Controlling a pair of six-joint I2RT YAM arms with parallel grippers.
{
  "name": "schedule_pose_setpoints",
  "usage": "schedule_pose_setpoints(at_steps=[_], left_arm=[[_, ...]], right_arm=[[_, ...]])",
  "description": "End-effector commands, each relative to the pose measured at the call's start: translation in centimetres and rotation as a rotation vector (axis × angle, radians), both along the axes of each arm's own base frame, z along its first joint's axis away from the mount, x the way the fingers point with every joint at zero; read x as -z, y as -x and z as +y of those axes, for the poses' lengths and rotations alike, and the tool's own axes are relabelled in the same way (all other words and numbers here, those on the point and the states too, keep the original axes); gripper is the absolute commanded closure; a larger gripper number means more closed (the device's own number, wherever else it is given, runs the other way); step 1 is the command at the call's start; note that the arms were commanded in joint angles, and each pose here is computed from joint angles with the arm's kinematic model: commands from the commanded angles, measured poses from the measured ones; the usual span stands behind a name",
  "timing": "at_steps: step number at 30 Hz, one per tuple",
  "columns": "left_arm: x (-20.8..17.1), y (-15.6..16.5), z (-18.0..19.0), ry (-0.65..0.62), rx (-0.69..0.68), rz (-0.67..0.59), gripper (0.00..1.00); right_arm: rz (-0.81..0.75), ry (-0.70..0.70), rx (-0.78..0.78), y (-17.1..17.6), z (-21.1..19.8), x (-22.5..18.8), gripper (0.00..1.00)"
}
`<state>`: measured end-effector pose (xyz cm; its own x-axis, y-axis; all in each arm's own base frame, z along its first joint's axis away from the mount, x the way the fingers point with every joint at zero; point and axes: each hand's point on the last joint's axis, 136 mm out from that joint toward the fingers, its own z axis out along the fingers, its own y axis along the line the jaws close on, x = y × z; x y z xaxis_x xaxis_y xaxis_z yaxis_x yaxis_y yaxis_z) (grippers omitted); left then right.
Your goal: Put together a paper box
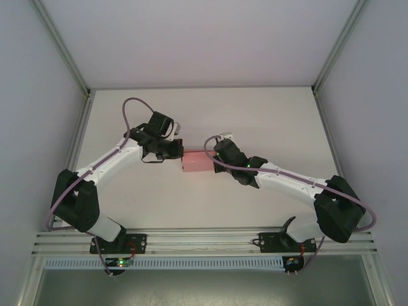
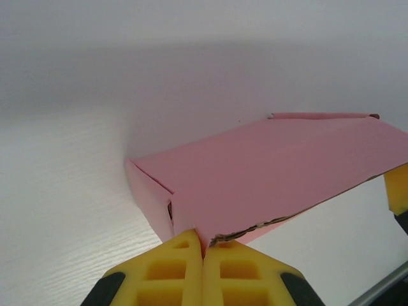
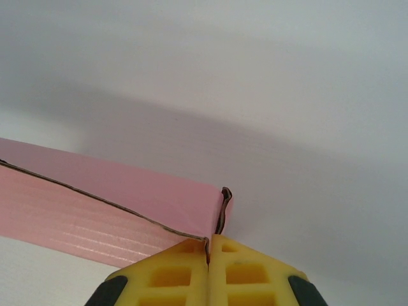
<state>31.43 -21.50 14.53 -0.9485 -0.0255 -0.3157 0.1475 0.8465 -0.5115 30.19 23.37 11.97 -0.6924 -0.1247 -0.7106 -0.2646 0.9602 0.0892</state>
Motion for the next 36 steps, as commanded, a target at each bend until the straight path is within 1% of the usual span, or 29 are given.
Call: schedule_pose_setpoints(at_steps=[1,4,5,7,10,12,15,19,21,24,28,31,34,36], left_arm=[[-1.3,-0.2,-0.4,0.085,-0.029,0.049,1.00],[-1.4,-0.4,-0.4,0.126,-0.047,0.084,1.00],[-1.3,-0.6,0.1,0.108,-0.070,0.090,1.00],[-1.3,-0.8,0.1,0.127,-0.069,0.094,1.00],[-0.4,-0.6,0.5,0.086,-0.053,0.099,1.00],[0.5,-0.5,1.1,0.031,-0.046,0.090,1.00],[1.5,0.0,1.2,-0.040,0.010,0.052,1.00],[3.9,1.1,1.9,-0.231,0.064,-0.014,1.00],[5.1,1.8,1.6,-0.240,0.082,-0.019,1.00],[7.0,2.6,1.8,-0.224,0.060,-0.020,1.00],[8.6,3.5,2.4,-0.258,0.041,-0.046,1.00],[9.6,4.4,1.5,-0.275,0.089,-0.075,1.00],[10.1,4.5,1.1,-0.280,0.092,-0.067,1.00],[9.7,4.3,1.3,-0.294,0.074,-0.079,1.00]], right_arm=[[0.134,0.137,-0.024,2.5,-1.8,3.9,1.00],[0.133,0.139,-0.017,2.5,-2.0,4.0,1.00],[0.133,0.138,-0.018,2.5,-2.0,4.0,1.00],[0.136,0.137,-0.018,2.5,-2.0,4.1,1.00],[0.137,0.138,-0.020,2.5,-1.9,4.2,1.00],[0.138,0.136,-0.021,2.5,-1.8,4.2,1.00],[0.132,0.132,-0.019,2.4,-1.8,4.2,1.00],[0.095,0.119,-0.022,2.1,-1.7,4.0,1.00],[0.064,0.100,-0.040,2.0,-1.4,3.9,1.00],[0.033,0.079,-0.061,2.1,-1.2,3.9,1.00],[0.010,0.079,-0.084,2.5,-1.2,3.9,1.00],[0.012,0.067,-0.101,2.7,-1.0,4.1,1.00],[0.019,0.041,-0.120,3.0,-0.5,4.3,1.00],[0.014,0.014,-0.129,3.0,-0.1,3.8,1.00]])
